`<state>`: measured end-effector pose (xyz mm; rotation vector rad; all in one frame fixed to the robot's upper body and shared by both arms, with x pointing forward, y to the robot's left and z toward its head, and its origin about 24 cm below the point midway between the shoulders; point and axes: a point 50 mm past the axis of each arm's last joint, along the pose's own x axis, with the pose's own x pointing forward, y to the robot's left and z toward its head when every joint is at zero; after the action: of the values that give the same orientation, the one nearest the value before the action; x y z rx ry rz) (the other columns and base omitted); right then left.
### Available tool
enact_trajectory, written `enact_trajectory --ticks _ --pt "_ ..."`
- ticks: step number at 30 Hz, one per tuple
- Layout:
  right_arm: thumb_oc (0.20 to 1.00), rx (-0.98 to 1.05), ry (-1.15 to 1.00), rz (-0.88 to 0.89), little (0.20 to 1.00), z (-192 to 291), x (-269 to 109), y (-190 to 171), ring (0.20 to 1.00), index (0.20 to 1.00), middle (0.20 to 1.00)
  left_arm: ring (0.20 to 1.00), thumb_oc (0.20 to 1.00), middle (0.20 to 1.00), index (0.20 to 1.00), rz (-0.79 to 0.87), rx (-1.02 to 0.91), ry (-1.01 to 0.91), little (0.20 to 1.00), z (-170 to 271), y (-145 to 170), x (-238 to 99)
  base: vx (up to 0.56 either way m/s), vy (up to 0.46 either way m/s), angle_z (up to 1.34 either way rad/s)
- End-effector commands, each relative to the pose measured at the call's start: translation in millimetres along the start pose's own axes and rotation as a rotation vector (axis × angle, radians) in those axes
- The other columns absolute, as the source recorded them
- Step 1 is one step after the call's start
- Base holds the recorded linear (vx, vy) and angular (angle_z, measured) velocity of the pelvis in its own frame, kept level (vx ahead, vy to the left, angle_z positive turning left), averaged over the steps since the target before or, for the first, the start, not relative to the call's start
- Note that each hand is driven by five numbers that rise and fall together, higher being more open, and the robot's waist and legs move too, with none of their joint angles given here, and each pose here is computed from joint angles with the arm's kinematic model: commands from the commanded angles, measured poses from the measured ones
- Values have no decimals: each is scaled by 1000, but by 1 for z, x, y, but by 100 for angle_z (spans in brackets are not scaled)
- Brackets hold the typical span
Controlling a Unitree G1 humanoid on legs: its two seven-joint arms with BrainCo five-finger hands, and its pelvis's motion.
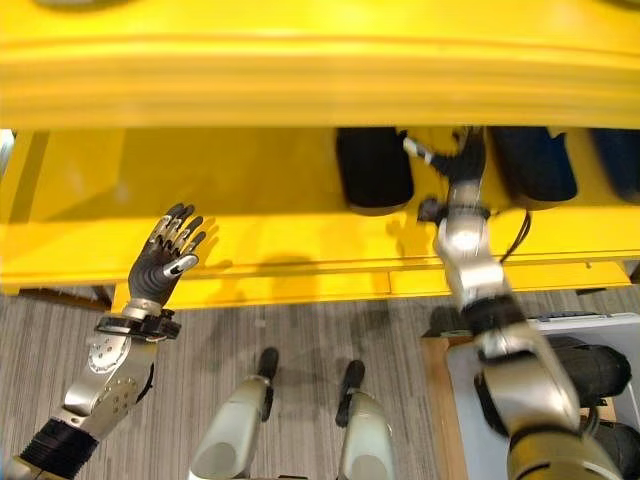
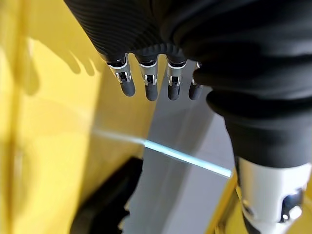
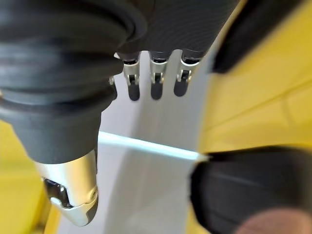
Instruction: Move parts from the plastic box to the shelf.
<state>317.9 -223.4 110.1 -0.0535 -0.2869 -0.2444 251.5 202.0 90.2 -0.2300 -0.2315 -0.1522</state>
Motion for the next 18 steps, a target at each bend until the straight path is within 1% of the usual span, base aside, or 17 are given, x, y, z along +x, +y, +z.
enact_trajectory --ticks 1,5,6,8,9,11,12,15,17,18 --pt "1000 -6 -193 6 1000 39 24 -5 1000 1000 1000 1000 1000 1000 1000 -79 29 -95 1000 11 -12 6 113 98 -2" --pt "1000 11 -139 -5 1000 17 -20 -21 1000 1000 1000 1000 1000 1000 1000 2 39 -101 1000 4 -3 3 110 171 -6" --pt "1000 11 -138 -5 1000 17 -20 -21 1000 1000 1000 1000 1000 1000 1000 1 39 -101 1000 4 -3 3 46 85 -22" --pt "1000 43 -72 -15 1000 1 -42 -26 1000 1000 1000 1000 1000 1000 1000 11 52 -99 1000 1 -4 2 72 134 -17" --pt "1000 43 -70 -16 1000 1 -43 -27 1000 1000 1000 1000 1000 1000 1000 11 52 -97 1000 1 -4 2 54 149 -5" --pt "1000 43 -42 14 1000 -5 -57 -27 1000 1000 1000 1000 1000 1000 1000 14 59 -97 1000 0 -3 2 46 178 -2" --pt "1000 57 11 0 1000 -16 -72 -29 1000 1000 1000 1000 1000 1000 1000 13 69 -83 1000 -3 -3 1 64 246 -2" --pt "1000 105 69 -4 1000 -26 -89 -27 1000 1000 1000 1000 1000 1000 1000 28 119 -75 1000 -5 -2 -2 20 217 -2" --pt "1000 119 72 3 1000 -27 -89 -23 1000 1000 1000 1000 1000 1000 1000 29 116 -75 1000 -5 -2 -3 -42 123 -49" --pt "1000 175 91 23 1000 -29 -96 -16 1000 1000 1000 1000 1000 1000 1000 25 118 -59 1000 -9 -2 -2 -65 129 -69"
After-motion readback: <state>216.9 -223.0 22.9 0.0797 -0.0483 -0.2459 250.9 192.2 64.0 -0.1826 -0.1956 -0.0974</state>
